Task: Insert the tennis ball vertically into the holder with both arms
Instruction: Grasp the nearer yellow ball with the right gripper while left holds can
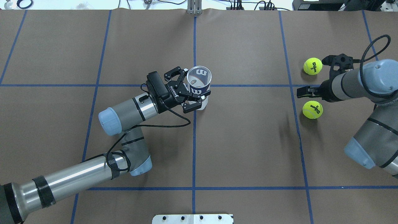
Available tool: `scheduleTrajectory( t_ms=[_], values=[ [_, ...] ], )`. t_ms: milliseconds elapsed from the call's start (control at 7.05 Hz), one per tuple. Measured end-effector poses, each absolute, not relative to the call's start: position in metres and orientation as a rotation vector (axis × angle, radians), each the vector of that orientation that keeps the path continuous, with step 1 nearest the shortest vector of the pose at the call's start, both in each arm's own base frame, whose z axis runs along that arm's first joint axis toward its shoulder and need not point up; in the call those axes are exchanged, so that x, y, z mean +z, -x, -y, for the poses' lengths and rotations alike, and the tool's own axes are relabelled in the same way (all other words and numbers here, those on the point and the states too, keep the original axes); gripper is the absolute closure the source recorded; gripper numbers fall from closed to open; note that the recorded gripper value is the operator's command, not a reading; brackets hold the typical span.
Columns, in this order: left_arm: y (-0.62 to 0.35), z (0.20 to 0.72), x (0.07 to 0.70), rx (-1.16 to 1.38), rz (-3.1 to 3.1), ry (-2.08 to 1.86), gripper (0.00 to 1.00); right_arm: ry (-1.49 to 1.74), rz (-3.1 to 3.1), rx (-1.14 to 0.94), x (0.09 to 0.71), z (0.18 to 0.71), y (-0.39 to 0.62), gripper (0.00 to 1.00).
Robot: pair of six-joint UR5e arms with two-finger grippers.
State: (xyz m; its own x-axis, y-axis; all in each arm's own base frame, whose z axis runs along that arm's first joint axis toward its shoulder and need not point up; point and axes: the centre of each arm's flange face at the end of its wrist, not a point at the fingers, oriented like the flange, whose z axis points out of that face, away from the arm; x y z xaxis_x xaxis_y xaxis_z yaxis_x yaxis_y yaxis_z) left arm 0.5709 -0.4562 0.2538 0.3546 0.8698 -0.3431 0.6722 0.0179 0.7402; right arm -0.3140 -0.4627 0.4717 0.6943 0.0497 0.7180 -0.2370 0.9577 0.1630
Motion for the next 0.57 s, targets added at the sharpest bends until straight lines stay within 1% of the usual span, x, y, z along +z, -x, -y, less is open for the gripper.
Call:
scheduleTrajectory(
  t_ms=[567],
  values=[
    [-0.571, 0.456, 0.254, 0.275, -1.378, -1.713, 0.01, -0.262, 0.743, 0.112, 0.491, 0.456, 0.312, 0.00]
  ],
)
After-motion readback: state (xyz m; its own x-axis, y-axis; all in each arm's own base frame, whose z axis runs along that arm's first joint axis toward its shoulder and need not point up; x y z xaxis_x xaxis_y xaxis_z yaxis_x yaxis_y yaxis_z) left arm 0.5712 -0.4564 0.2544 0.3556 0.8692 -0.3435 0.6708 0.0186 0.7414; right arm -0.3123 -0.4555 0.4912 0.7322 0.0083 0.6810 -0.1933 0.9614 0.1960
